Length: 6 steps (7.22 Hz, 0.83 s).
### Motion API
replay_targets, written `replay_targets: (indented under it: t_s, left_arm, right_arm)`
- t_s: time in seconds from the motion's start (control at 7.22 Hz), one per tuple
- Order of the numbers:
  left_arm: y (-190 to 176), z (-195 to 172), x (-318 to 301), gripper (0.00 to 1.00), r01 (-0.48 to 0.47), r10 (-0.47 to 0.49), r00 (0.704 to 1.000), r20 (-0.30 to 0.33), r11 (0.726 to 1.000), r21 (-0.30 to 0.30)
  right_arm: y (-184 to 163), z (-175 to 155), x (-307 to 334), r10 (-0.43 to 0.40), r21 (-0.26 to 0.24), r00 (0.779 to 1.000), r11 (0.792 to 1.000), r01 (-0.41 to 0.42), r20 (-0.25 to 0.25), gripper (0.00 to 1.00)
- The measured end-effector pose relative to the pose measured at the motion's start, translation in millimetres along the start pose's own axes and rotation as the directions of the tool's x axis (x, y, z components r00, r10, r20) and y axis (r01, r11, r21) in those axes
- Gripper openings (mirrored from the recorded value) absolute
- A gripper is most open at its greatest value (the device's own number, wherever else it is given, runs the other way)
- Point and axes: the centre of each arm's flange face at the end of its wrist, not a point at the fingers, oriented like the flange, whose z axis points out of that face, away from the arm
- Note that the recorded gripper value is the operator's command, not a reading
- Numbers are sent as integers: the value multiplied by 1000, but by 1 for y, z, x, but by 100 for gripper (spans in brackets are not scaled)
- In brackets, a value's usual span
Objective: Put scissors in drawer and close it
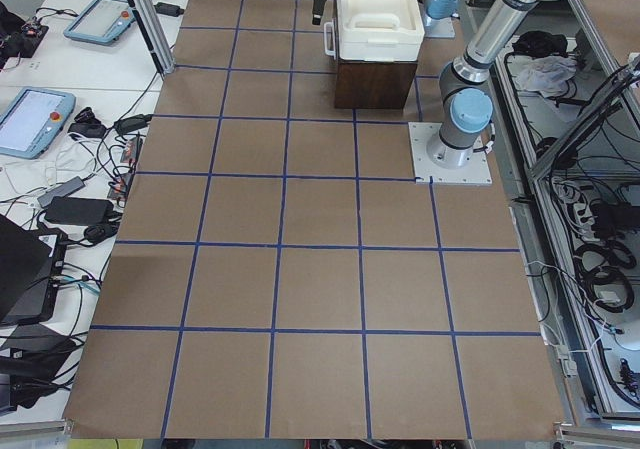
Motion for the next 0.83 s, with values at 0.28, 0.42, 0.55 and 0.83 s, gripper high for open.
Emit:
replay_targets:
  t_s: [0.28,0.42,0.55,0.83]
  left_arm:
    - [-1,-2,-1,100,23,-23,1000,-1,1000,7]
    - [-1,-2,-2,100,56,-56,998,1,998,10]
    - [-1,-3,-3,100,86,-86,996,5,996,12]
    - [-1,-2,-3,100,104,-104,995,8,994,14]
  right_arm:
    - [0,0,1,1,1,1000,1000,-1,-1,100]
    - [0,0,1,0,1,1000,1000,0,-1,100]
    - [0,-1,0,0,2,1000,1000,0,0,100]
    - [0,-1,1,0,3,1000,1000,0,0,100]
